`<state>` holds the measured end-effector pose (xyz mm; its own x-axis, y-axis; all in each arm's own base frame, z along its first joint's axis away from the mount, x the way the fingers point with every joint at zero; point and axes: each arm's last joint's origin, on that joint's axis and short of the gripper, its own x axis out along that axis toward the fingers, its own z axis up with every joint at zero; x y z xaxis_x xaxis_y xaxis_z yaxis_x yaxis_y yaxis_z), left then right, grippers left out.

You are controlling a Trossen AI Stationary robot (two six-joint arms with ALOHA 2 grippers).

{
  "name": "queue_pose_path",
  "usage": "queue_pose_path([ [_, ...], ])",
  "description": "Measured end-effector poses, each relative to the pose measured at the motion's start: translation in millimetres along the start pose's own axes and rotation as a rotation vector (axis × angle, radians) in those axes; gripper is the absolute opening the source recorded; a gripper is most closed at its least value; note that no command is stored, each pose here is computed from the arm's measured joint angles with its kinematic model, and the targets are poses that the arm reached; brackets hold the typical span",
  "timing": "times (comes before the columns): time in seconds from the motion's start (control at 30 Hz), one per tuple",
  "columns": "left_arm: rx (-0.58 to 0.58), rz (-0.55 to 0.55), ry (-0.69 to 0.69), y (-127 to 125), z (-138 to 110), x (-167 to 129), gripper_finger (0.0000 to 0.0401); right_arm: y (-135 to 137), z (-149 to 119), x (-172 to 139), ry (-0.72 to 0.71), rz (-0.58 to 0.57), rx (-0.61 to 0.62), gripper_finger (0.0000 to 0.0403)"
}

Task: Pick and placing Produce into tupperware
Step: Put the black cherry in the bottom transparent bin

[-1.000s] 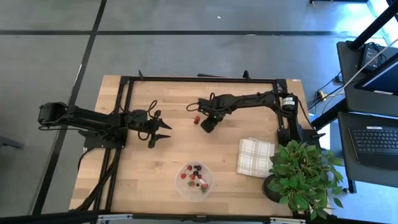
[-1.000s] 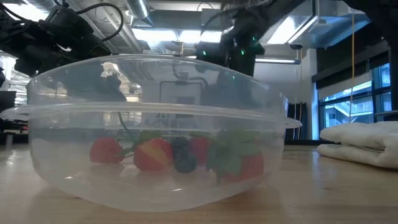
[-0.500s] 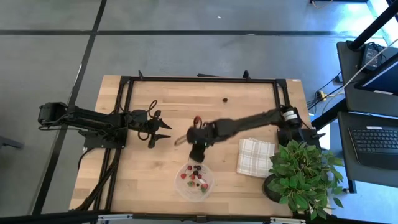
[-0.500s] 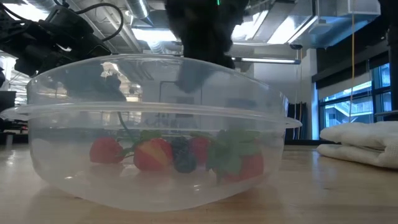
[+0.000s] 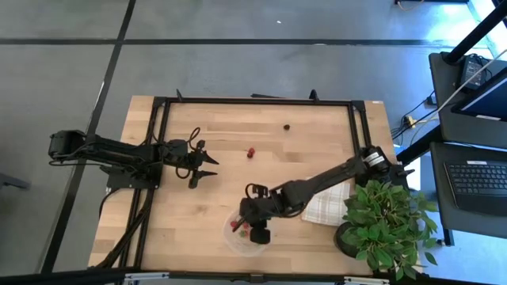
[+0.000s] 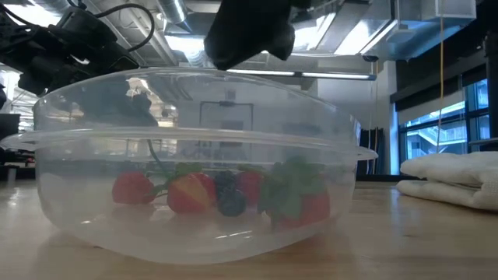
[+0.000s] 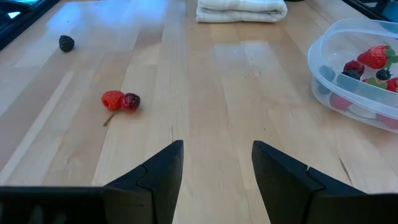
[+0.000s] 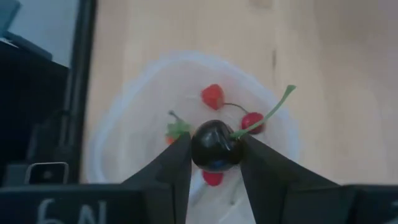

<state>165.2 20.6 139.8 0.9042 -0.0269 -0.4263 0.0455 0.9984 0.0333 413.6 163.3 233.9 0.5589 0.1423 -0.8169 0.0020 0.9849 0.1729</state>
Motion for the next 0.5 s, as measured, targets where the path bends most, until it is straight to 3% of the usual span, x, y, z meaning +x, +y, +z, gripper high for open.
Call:
queue_pose_path([
  [0.23,0.0,0.0,0.0,0,0,0,0.0185,7,-7,12,-0.072,0.06,-0.011,0.0122],
  [0.5,0.0,0.0,0.0,0,0,0,0.0185,3,-29,29,-0.039,0.064,-0.012,0.0123],
])
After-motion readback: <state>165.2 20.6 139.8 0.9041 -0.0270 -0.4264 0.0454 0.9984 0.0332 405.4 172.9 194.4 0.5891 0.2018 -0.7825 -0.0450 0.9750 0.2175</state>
